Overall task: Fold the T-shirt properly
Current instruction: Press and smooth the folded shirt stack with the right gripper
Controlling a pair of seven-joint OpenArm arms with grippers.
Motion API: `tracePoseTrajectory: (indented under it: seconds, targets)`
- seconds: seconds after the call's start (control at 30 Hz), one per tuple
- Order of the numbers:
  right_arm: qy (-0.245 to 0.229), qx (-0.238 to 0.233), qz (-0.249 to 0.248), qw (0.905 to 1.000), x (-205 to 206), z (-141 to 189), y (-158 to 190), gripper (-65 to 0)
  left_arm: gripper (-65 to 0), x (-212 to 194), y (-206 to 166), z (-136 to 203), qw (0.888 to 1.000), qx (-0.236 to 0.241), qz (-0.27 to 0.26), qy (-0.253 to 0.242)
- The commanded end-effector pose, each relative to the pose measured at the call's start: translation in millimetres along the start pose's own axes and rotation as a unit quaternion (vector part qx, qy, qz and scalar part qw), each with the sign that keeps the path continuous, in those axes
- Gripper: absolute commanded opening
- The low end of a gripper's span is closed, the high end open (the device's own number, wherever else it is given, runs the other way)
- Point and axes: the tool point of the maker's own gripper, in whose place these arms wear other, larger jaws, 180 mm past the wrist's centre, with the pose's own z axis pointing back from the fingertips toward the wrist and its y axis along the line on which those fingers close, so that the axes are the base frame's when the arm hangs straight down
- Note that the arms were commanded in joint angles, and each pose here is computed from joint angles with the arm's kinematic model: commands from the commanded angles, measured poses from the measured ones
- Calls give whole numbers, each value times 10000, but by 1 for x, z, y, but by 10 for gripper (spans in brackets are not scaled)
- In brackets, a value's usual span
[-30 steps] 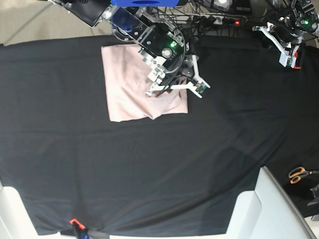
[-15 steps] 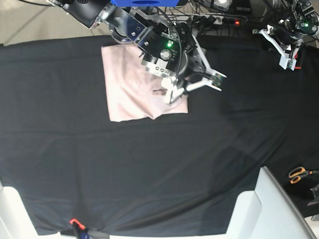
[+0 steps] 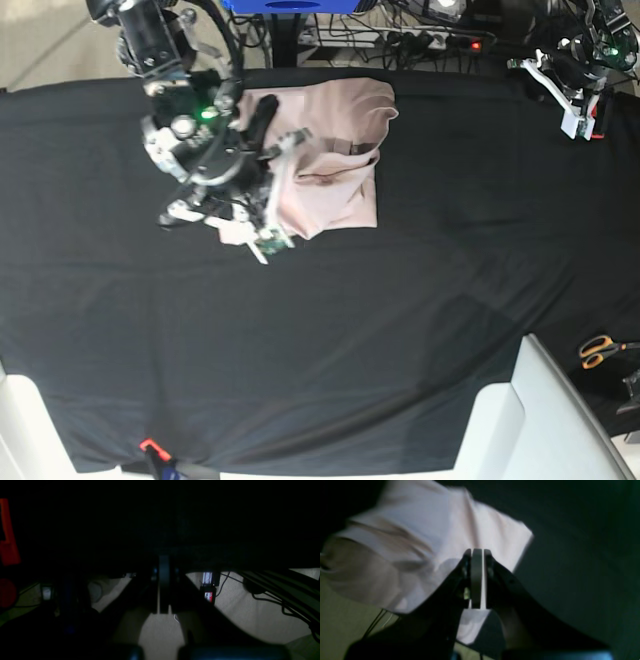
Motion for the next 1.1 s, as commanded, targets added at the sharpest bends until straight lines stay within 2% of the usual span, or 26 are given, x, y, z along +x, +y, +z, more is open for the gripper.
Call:
tracePoseTrajectory:
  seconds: [0.0,0.13,0.4,0.63,0.8,0.9,1.07]
  targets:
    - [-188,18,-63,9998,10,2,0,-644,-650,8,6,5,9999,52,-86,-121]
    - [243,141,-42,9996,-15,-19,8,-648,-650,9,4,5,9999,35,-100,-121]
    - [402,528,-25,9978,-23,-52,42,-648,-650,6,7,6,9999,62,-97,-98]
    - [306,792,482,9952,5,-65,71,-648,-650,4,5,6,9999,47,-88,-80]
    - [0,892,996,9910,34,-63,87,-648,-650,4,3,5,9999,26,-86,-83]
    - [-197,867,1245,9882,53,-61,89,-650,-650,5,3,5,9999,20,-91,-96]
    - [-352,771,1283,9881,67,-57,81,-650,-650,8,3,4,9999,20,-92,-119]
